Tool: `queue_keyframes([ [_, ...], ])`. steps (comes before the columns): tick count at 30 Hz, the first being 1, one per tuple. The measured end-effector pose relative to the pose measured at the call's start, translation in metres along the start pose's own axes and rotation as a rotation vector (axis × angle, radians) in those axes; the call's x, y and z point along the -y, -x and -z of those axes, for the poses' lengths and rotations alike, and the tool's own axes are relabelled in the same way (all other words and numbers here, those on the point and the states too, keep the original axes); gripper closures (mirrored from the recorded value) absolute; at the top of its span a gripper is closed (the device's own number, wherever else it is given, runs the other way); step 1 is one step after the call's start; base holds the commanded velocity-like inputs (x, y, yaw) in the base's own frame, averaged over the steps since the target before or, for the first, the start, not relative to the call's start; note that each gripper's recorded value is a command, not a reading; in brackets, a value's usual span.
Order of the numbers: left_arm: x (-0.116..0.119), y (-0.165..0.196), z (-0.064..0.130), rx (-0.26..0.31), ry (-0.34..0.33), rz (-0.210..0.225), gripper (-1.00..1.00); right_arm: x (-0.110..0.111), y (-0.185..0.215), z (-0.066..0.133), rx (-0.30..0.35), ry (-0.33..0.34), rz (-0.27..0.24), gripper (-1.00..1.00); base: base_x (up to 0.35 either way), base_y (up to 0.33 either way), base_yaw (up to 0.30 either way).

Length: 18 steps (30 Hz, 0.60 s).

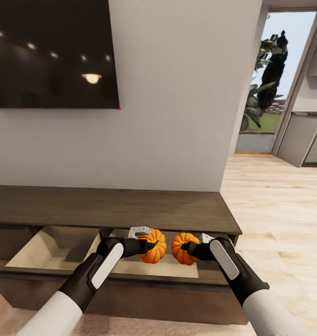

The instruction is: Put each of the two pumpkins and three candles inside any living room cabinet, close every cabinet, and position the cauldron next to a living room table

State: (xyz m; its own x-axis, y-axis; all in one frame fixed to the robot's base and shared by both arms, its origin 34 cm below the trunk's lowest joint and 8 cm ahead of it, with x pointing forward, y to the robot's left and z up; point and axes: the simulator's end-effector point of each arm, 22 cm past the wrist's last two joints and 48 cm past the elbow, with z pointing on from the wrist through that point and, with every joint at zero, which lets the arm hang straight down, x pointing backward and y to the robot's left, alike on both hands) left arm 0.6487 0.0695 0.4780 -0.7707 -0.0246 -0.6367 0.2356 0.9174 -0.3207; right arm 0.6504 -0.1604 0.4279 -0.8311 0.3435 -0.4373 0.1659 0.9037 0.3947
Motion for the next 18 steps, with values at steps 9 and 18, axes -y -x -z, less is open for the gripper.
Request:
queue_keyframes([
  [9,-0.0093,-0.0011,-0.0002,-0.001,0.046,-0.006,1.00,0.0073,-0.0046,-0.0020,-0.019,-0.026,0.002,1.00,0.011,0.003,0.000],
  [18,-0.0095,-0.0048,-0.0013,-0.008,0.072,-0.025,1.00,0.0085,-0.0049,-0.0021,-0.020,-0.029,0.001,1.00,0.049,0.018,0.000],
])
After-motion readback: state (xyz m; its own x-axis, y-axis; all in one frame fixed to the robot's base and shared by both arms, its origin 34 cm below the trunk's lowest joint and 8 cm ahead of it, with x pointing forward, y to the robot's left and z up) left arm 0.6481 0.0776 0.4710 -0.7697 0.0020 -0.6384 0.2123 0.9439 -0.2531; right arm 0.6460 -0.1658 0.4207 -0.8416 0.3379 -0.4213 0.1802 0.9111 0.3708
